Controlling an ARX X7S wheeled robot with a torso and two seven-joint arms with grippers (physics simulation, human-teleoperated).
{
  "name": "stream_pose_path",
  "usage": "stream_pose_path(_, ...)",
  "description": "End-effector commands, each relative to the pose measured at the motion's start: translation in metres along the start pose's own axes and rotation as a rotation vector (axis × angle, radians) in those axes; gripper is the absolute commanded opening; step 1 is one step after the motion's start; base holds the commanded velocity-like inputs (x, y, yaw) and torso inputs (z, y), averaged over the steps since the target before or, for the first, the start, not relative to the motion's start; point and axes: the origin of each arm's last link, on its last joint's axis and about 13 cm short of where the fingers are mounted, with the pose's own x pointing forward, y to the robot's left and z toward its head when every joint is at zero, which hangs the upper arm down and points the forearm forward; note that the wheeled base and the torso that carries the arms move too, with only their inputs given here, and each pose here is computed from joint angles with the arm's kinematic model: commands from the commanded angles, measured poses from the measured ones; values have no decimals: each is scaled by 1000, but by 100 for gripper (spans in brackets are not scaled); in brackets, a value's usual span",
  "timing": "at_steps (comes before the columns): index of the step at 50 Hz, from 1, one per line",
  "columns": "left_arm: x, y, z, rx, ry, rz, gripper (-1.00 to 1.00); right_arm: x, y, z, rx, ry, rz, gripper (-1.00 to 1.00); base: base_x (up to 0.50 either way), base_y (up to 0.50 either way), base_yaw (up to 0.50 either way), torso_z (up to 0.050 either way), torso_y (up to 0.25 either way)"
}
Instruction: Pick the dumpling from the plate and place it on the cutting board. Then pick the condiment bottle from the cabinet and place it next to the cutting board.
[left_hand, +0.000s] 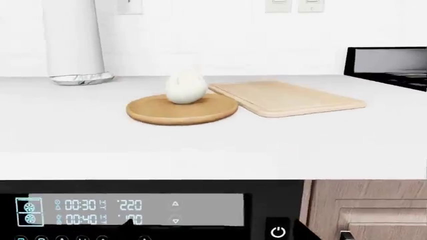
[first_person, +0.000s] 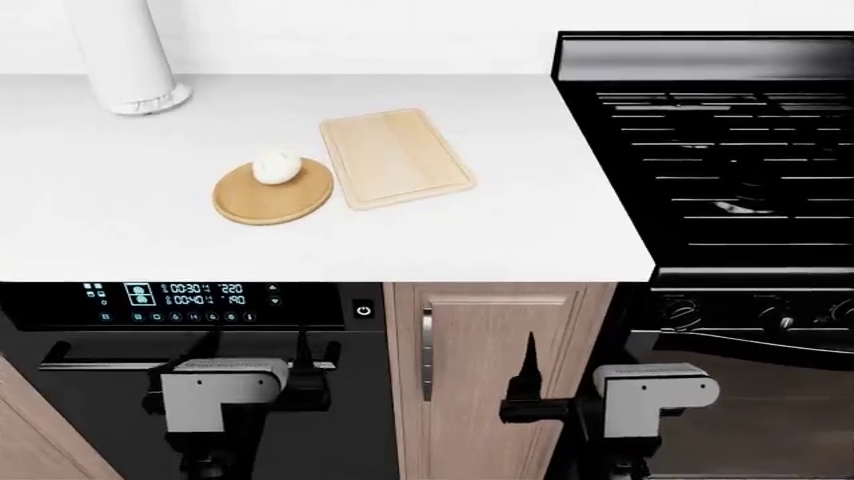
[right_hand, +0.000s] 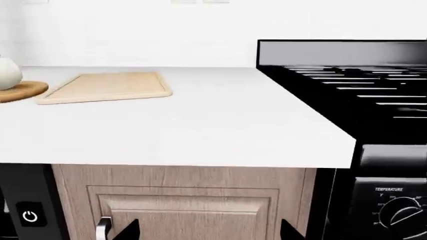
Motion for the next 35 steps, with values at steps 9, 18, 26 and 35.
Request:
stream_pose_path(9,33,57,123,116,-13,-111,100,26,-35,121,5,-14,138,100,0,0,0,50,0)
stream_pose_path(18,47,77,188,60,56,-205,100,17,-66,182,122,33,223,100,0,0,0,50,0)
stream_pose_path(26,50,83,234,86,127,-306,100,27,-78,231,34,65,282,100,0,0,0,49,0)
stream_pose_path(35,52,95,269,152,171,-282,100,33,-75,268,-77,48,306,100,0,0,0,11,0)
